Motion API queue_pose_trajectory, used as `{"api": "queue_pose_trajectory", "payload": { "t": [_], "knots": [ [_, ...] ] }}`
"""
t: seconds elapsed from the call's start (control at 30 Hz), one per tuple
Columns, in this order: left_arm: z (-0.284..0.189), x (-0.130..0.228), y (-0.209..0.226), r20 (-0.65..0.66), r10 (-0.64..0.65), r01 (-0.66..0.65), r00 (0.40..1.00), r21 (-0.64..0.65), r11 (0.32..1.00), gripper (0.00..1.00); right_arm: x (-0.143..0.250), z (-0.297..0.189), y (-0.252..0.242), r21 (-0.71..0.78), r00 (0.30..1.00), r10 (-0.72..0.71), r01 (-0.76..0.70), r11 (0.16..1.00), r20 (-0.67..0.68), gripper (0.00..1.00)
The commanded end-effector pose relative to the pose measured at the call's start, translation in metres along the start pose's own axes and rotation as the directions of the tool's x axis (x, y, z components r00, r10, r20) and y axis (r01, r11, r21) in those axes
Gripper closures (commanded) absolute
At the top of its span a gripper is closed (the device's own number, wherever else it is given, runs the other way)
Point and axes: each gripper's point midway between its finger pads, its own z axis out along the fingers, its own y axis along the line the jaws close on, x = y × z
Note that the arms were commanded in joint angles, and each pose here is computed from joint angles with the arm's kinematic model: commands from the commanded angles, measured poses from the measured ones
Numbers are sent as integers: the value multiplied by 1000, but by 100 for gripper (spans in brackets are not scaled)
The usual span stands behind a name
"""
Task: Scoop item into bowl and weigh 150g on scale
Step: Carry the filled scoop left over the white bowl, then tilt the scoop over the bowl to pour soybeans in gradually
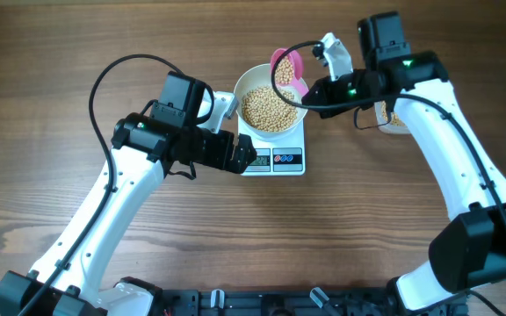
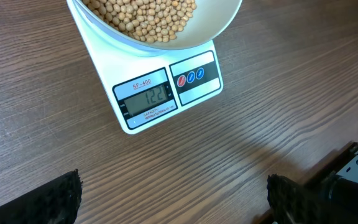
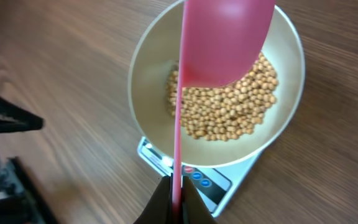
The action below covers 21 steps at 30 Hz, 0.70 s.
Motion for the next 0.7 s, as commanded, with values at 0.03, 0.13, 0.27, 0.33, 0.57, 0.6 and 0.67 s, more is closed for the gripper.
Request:
{"api": "queue_pose_trajectory", "payload": {
  "t": [0.03,0.13,0.27,0.33,0.57,0.6,0.67],
  "knots": [
    [0,-2,-2,1,16,-16,1000,10,1000,0,-6,0,-8,107,999,-34,34,994,1,96],
    [0,-2,-2,1,16,-16,1000,10,1000,0,-7,0,-8,108,999,-37,36,993,6,96],
    [0,-2,-2,1,16,-16,1000,10,1000,0,-7,0,-9,113,998,-63,62,992,4,96],
    [0,-2,-2,1,16,-16,1000,9,1000,0,-7,0,-9,113,998,-63,62,992,3,96],
    [0,-2,-2,1,16,-16,1000,10,1000,0,-6,0,-10,119,998,-64,64,991,-3,96],
    [0,-2,-2,1,16,-16,1000,10,1000,0,-5,-1,-11,124,998,-67,67,990,-5,95],
    [0,-2,-2,1,16,-16,1000,9,1000,0,-4,-1,-15,147,996,-82,84,986,-14,96]
  ]
}}
